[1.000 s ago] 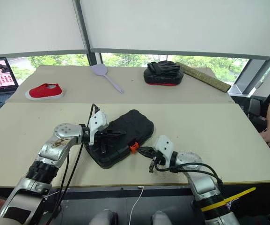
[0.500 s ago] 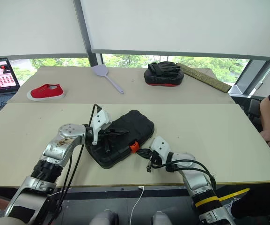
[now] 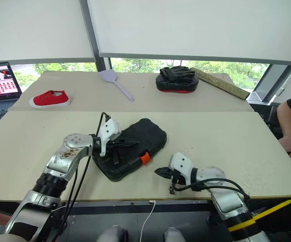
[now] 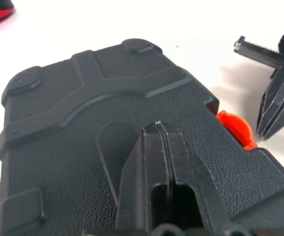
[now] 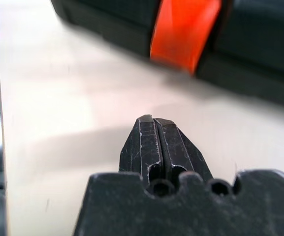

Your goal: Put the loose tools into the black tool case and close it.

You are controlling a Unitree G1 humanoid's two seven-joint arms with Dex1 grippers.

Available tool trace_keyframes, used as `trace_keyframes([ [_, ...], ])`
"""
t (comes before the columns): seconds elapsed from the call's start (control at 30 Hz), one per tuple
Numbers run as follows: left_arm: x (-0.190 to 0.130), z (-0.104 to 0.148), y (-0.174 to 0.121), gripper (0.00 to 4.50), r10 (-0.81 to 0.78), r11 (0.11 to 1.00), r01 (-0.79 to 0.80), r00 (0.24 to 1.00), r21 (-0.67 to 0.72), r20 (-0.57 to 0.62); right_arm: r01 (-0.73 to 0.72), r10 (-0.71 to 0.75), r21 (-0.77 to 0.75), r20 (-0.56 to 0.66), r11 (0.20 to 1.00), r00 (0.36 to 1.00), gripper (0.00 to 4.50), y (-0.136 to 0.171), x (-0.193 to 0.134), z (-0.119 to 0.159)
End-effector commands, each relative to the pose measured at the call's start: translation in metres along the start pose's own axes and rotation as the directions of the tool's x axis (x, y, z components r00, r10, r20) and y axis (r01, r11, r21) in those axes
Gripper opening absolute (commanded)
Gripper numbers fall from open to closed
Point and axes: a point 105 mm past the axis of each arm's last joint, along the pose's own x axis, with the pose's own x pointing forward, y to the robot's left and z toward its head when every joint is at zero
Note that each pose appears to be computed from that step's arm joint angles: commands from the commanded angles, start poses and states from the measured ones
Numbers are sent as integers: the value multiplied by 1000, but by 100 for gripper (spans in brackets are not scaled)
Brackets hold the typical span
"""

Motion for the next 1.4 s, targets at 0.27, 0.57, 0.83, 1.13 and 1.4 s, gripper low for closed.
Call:
trace_keyframes([
  [0.27, 7, -35, -16, 1, -49, 996, 40, 993, -85, -106, 32, -29, -27, 123, 999, 992, 0, -11, 23, 38],
  [0.57, 6, -37, -14, 1, -35, 995, 24, 993, -93, -117, 20, -19, -7, 127, 1000, 992, 0, -13, 39, 38],
  [0.83, 3, -41, -11, 1, -17, 994, 2, 990, -108, -137, 21, -24, 19, 192, 1000, 981, 0, -17, 45, 53],
  [1.13, 3, -51, -15, 1, -27, 988, -1, 983, -157, -179, -25, 18, 57, 122, 998, 992, 0, -17, 59, 48],
  [1.4, 3, -55, -17, 1, -31, 984, -4, 980, -176, -194, -53, 40, 74, 162, 996, 986, 0, -16, 68, 62],
])
